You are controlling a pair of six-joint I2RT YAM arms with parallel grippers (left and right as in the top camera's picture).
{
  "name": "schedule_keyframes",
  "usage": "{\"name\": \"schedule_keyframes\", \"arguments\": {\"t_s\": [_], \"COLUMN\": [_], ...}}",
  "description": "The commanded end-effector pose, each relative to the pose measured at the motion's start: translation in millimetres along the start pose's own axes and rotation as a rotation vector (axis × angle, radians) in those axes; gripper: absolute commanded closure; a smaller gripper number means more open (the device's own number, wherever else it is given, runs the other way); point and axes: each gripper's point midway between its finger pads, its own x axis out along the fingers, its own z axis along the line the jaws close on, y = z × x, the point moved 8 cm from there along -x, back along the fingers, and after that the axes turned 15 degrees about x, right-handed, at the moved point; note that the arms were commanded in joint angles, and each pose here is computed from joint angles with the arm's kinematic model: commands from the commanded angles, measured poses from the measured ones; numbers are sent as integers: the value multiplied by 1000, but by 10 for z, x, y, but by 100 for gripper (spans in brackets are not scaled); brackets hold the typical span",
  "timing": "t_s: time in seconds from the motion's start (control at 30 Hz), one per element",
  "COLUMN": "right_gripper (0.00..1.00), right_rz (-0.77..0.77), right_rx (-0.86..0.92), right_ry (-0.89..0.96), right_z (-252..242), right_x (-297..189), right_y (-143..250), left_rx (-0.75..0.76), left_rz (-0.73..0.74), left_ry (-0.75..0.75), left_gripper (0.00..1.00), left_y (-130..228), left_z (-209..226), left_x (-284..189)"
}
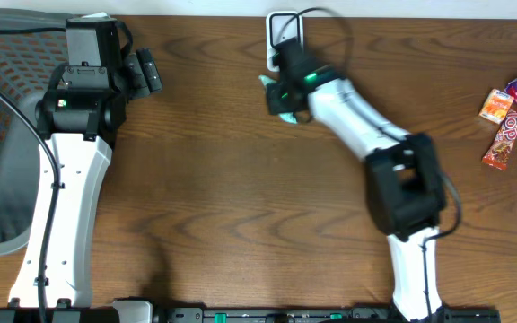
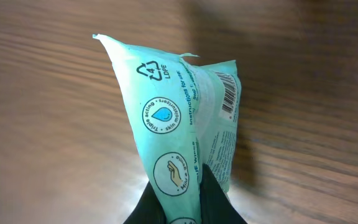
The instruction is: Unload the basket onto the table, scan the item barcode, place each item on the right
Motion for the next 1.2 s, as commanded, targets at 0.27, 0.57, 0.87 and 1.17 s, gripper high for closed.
{"name": "schedule_keyframes", "arguments": {"t_s": [0.27,0.57,0.87,1.17], "right_gripper": [99,90,74,56], "right_rz": [466,501,462,291], "right_rx": [131,359,503,440], "right_ry": [-869,-597,-423,-358], "right_z": [-178,-718,-1320,-1484], "right_x": [-548,-118,-12,-320], "right_y": [57,396,520,128], "left_rx": [-15,-15,-15,-15], "left_rz": [9,9,9,9], "left_ry": [-16,-16,-16,-16], "left_gripper": [2,2,2,2], "left_y": [7,7,7,7], "left_z": [24,24,24,24], "left_x": [26,26,26,26]}}
